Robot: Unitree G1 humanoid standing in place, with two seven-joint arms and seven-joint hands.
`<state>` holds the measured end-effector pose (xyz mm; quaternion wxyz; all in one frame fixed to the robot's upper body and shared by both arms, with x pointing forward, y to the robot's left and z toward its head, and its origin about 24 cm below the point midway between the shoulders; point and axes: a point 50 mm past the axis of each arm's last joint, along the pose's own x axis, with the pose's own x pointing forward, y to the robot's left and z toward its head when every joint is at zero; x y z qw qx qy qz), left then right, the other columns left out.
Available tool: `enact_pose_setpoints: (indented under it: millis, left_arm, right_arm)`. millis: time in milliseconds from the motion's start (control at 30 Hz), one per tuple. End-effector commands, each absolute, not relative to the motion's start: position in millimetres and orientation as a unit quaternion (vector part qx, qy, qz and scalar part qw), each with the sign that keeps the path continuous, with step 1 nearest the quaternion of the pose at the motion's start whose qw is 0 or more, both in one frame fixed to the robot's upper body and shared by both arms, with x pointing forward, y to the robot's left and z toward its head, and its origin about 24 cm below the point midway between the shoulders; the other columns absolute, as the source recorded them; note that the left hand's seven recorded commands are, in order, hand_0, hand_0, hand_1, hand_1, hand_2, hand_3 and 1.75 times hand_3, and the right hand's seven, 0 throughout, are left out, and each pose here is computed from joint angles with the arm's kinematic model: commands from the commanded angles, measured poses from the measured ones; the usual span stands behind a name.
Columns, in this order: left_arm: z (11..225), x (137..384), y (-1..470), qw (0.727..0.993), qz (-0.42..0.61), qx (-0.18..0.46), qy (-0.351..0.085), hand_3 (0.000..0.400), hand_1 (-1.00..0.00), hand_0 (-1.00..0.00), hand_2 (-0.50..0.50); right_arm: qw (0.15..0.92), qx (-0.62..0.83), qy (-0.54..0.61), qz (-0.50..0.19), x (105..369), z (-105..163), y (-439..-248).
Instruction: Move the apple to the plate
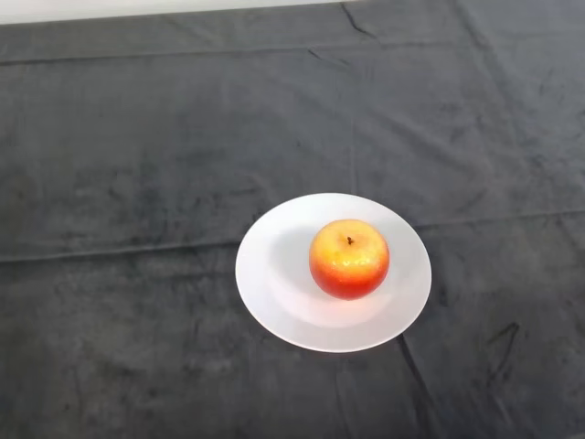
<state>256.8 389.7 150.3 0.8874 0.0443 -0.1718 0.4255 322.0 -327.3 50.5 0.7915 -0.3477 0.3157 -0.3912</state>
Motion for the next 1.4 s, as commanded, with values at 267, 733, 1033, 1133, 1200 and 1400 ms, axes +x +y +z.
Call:
enact_pose_setpoints:
  millis: [267,733,1033,1133,1200,1400]
  left_arm:
    - [167.9,253.7,404.2,0.862,0.461,0.082,-0.196,0.0,0.0,0.0,0.0]
    - [167.3,256.2,402.0,0.868,0.449,0.097,-0.19,0.0,0.0,0.0,0.0]
    - [167.6,256.9,401.0,0.87,0.443,0.099,-0.19,0.0,0.0,0.0,0.0]
    - [167.8,257.0,400.7,0.871,0.443,0.099,-0.19,0.0,0.0,0.0,0.0]
    - [167.8,257.0,400.5,0.871,0.442,0.099,-0.19,0.0,0.0,0.0,0.0]
    - [167.7,257.1,400.1,0.871,0.441,0.098,-0.191,0.0,0.0,0.0,0.0]
  right_arm:
    - [0.779,-0.353,0.339,-0.391,312.3,40.3,-332.8]
    - [0.779,-0.354,0.339,-0.391,312.3,40.3,-332.8]
    - [0.779,-0.354,0.339,-0.391,312.4,40.3,-332.8]
    - [0.779,-0.354,0.339,-0.391,312.4,40.3,-332.8]
    - [0.779,-0.354,0.339,-0.391,312.4,40.3,-332.8]
    - [0.779,-0.354,0.339,-0.391,312.4,40.3,-332.8]
